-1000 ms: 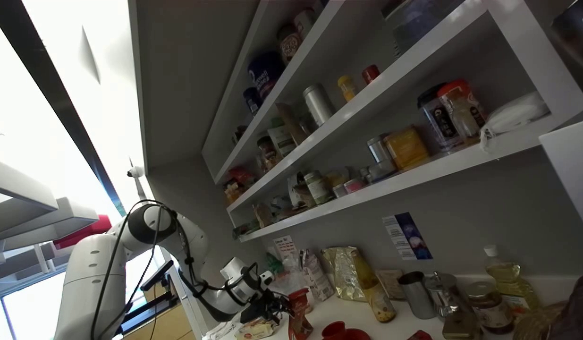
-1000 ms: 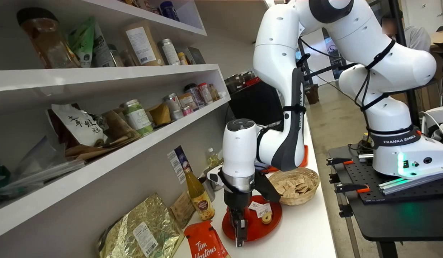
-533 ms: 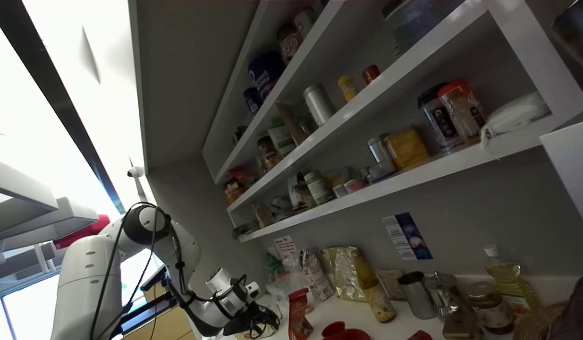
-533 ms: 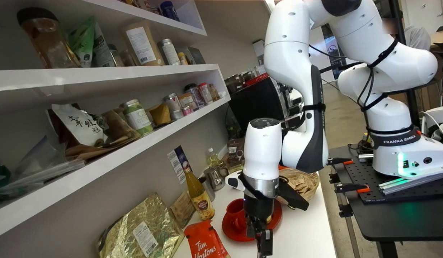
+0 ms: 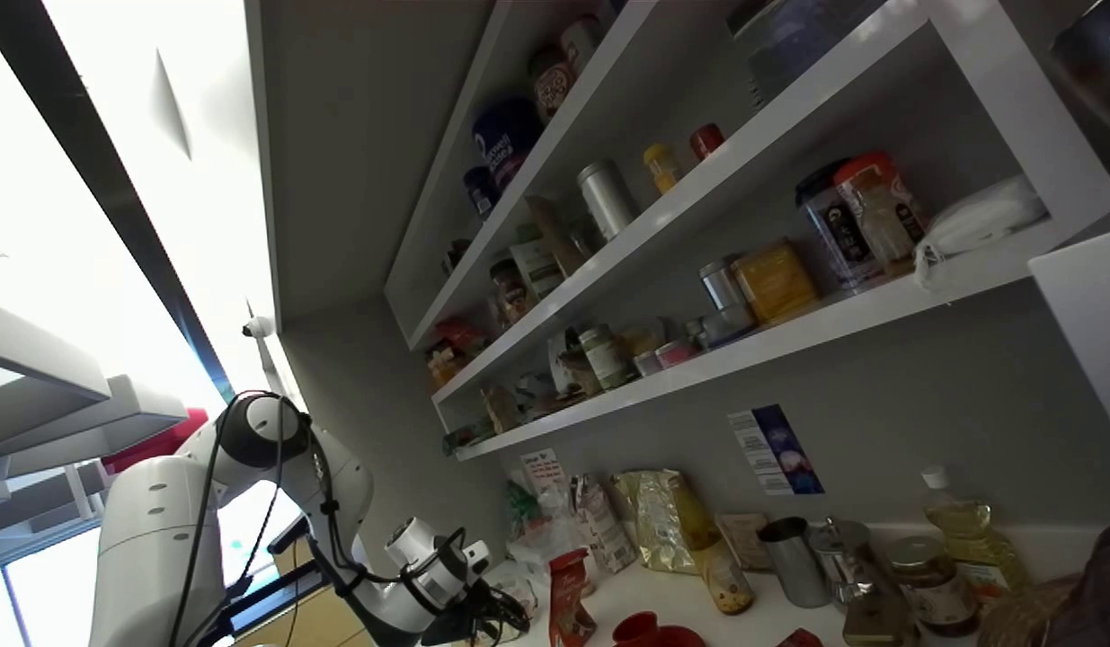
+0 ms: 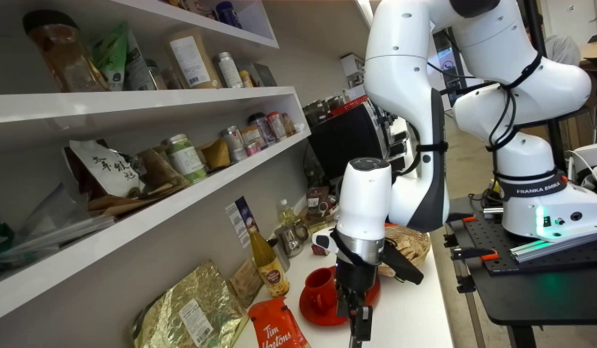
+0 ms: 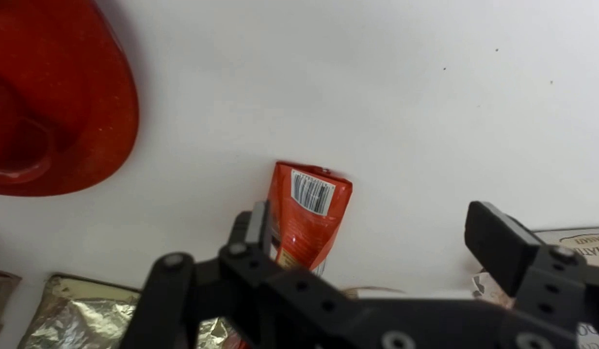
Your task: Put the orange packet on the first bottom shelf
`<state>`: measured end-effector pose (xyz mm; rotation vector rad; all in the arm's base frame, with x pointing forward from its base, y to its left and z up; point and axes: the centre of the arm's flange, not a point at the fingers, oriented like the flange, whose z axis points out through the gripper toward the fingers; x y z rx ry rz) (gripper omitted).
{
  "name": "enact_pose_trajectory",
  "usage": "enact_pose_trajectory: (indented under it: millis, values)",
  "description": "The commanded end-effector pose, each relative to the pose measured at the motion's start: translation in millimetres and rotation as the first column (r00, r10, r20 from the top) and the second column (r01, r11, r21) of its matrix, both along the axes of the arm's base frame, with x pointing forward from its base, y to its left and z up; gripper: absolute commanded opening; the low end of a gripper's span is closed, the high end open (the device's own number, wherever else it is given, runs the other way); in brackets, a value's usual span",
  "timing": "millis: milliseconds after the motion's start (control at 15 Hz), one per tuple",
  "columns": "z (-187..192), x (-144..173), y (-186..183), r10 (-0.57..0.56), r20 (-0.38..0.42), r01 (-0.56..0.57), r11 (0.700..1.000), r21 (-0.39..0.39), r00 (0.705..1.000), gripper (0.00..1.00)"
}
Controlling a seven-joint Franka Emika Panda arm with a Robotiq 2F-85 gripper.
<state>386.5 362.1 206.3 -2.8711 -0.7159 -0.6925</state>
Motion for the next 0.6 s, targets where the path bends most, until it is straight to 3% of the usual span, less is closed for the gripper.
enact_pose_trajectory:
  millis: [0, 533]
  values:
    - [-16, -5, -8, -0.033, 0.032, 0.033, 0.999, -0.002, 0.999, 1.00]
    - [-33, 23, -26, -0.035, 0.025, 0.035, 0.999, -0.004, 0.999, 1.00]
